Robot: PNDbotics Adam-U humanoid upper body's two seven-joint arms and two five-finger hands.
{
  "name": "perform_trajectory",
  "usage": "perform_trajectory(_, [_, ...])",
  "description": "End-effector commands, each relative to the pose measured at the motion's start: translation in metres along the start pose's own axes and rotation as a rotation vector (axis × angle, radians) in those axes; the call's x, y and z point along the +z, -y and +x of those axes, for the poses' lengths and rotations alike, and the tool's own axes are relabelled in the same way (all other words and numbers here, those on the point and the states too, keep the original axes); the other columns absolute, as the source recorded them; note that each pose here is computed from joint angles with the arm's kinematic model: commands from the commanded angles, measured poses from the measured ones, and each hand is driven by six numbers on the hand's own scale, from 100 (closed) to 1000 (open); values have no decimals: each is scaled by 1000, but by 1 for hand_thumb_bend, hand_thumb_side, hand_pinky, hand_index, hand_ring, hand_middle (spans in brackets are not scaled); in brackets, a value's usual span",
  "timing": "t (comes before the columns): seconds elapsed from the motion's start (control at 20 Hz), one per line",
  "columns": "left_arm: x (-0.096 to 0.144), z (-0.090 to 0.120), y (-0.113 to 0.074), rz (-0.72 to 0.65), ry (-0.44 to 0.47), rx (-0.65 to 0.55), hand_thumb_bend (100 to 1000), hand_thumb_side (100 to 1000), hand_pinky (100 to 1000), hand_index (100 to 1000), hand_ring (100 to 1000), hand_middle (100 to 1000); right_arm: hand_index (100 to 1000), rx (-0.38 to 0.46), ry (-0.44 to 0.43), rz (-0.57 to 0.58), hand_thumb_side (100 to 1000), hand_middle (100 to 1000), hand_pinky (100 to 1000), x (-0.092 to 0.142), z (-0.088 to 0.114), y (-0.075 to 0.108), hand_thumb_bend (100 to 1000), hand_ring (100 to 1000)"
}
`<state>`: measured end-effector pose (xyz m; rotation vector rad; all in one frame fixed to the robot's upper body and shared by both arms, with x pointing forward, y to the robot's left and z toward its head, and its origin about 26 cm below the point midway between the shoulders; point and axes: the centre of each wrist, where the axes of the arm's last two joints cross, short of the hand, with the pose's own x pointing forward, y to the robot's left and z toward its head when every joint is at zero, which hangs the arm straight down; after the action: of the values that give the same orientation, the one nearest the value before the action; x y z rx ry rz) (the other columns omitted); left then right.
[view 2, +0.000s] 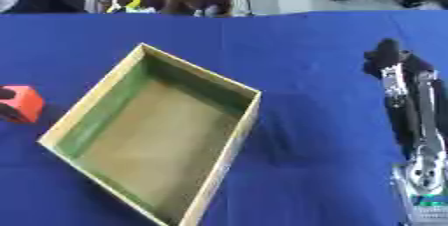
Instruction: Pick up objects on the table and place them in the box.
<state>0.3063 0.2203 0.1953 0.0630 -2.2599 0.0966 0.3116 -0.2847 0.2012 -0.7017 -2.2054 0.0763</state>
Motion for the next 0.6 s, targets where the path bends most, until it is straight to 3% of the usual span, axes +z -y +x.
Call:
perform_trajectory(0.05, [-2, 6, 1, -2, 24, 9, 100, 1000, 404, 749, 540, 475, 661, 11, 35, 3, 1000, 546, 723, -4, 6, 4, 512, 641])
perform_trajectory(0.6, [-3, 6, -1, 5, 28, 0, 100, 982, 400, 748, 539, 472, 660, 11, 34, 3, 1000, 546, 723, -4, 6, 5, 512, 642])
